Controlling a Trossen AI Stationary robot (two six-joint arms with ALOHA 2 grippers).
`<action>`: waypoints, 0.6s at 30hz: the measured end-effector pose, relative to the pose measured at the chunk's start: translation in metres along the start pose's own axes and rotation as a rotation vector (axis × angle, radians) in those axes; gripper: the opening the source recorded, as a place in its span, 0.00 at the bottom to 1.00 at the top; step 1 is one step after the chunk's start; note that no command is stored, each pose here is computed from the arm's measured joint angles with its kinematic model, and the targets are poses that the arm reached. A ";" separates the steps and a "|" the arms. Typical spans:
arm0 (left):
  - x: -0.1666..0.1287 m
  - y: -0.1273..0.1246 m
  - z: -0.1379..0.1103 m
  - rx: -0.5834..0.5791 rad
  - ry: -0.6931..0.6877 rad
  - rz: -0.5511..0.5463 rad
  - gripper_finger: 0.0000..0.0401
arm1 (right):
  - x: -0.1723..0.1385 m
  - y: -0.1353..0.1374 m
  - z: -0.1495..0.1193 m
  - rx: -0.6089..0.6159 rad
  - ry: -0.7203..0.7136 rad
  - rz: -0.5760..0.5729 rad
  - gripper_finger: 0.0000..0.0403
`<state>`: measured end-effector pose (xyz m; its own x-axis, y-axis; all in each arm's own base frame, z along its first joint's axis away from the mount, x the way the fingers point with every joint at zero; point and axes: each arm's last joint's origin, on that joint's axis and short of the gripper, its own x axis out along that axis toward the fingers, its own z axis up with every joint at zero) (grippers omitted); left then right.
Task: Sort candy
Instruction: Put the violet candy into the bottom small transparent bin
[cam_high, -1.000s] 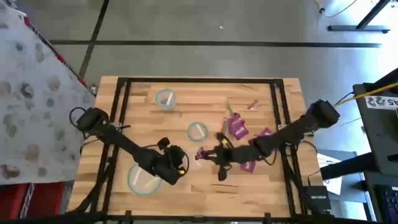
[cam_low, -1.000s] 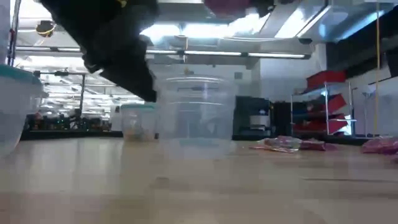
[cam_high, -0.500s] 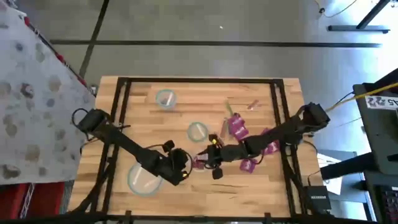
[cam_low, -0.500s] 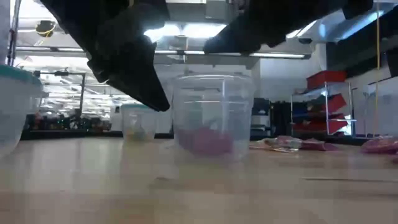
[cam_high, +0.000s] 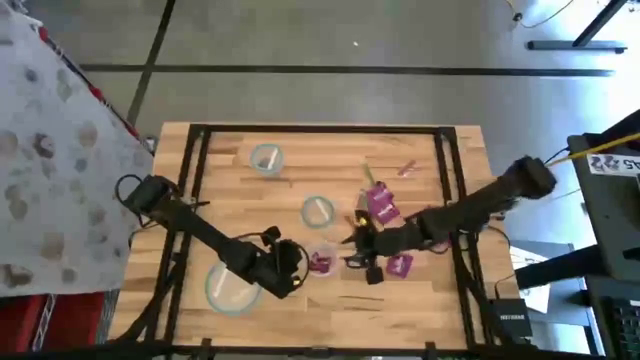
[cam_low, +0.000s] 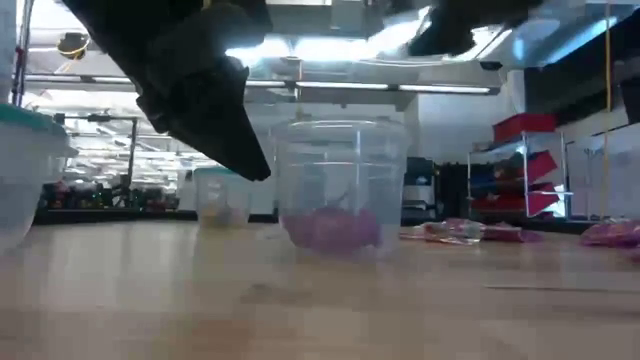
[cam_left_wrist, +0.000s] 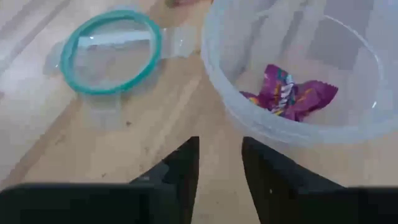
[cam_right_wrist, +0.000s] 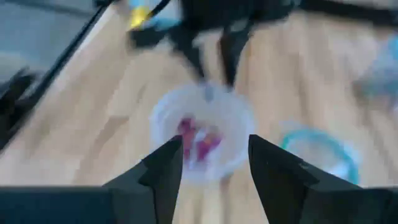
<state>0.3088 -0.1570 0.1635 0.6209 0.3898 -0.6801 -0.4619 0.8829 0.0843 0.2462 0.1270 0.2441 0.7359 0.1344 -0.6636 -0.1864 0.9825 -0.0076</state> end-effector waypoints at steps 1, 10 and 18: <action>0.000 0.000 0.000 0.000 0.000 0.000 0.27 | -0.005 0.007 -0.006 0.008 0.037 0.014 0.42; 0.000 0.000 0.000 0.001 -0.001 -0.001 0.27 | -0.003 0.056 -0.078 0.050 0.241 -0.044 0.37; 0.000 0.000 0.001 0.012 -0.002 -0.001 0.27 | 0.021 0.067 -0.110 -0.163 0.383 -0.088 0.34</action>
<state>0.3093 -0.1567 0.1636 0.6226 0.3895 -0.6788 -0.4535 0.8864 0.0927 0.1775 0.1811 0.1470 0.4644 -0.0369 -0.8848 -0.2569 0.9506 -0.1745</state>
